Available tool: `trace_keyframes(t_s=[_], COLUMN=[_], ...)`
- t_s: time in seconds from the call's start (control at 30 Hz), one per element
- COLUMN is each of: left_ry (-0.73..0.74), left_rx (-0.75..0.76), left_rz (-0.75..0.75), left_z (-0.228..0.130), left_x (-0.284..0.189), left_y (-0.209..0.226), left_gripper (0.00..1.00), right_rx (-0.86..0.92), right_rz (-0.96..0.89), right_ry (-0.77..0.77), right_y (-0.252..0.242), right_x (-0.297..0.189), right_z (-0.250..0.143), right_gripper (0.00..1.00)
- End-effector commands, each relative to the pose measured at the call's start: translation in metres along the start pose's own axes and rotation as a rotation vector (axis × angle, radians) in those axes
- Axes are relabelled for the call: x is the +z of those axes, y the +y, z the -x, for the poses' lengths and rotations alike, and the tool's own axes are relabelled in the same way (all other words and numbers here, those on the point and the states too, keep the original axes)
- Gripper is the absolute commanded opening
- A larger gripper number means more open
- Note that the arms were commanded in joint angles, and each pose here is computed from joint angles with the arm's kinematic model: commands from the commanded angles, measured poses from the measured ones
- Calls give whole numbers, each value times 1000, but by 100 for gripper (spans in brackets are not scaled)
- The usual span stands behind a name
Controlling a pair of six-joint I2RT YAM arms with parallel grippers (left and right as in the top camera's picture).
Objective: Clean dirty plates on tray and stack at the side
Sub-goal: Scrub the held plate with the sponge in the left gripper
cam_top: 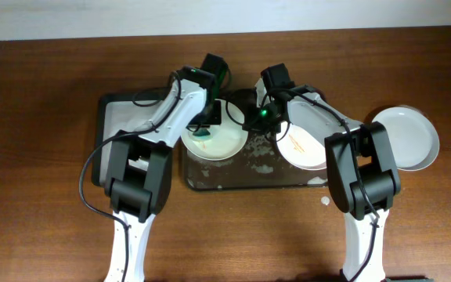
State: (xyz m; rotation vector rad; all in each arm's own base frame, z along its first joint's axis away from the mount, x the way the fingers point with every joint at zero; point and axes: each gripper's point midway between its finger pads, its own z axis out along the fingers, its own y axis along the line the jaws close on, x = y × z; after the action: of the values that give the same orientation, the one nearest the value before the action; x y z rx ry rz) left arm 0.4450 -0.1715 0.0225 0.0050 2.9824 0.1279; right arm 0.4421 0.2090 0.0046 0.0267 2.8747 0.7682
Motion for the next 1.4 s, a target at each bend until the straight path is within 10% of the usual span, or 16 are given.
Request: trace_keyframes(t_s=[0.0, 0.23, 0.6, 0.97, 1.37], left_ry=[46, 139, 326, 4, -281], left_rx=[-124, -182, 311, 60, -129], left_rz=[97, 74, -435, 161, 368], left_z=[-24, -57, -100, -26, 27], left_x=[25, 50, 26, 51, 35], left_y=[3, 2, -74, 15, 48], left_gripper=[1, 1, 1, 1, 1], right_rx=[53, 55, 55, 55, 56], right_rz=[-72, -72, -72, -73, -93], right_ry=[18, 17, 16, 18, 19], right_y=[-28, -29, -29, -29, -32], right_x=[10, 9, 9, 9, 9], right_z=[-8, -8, -8, -8, -10], right_gripper=[4, 4, 4, 4, 4])
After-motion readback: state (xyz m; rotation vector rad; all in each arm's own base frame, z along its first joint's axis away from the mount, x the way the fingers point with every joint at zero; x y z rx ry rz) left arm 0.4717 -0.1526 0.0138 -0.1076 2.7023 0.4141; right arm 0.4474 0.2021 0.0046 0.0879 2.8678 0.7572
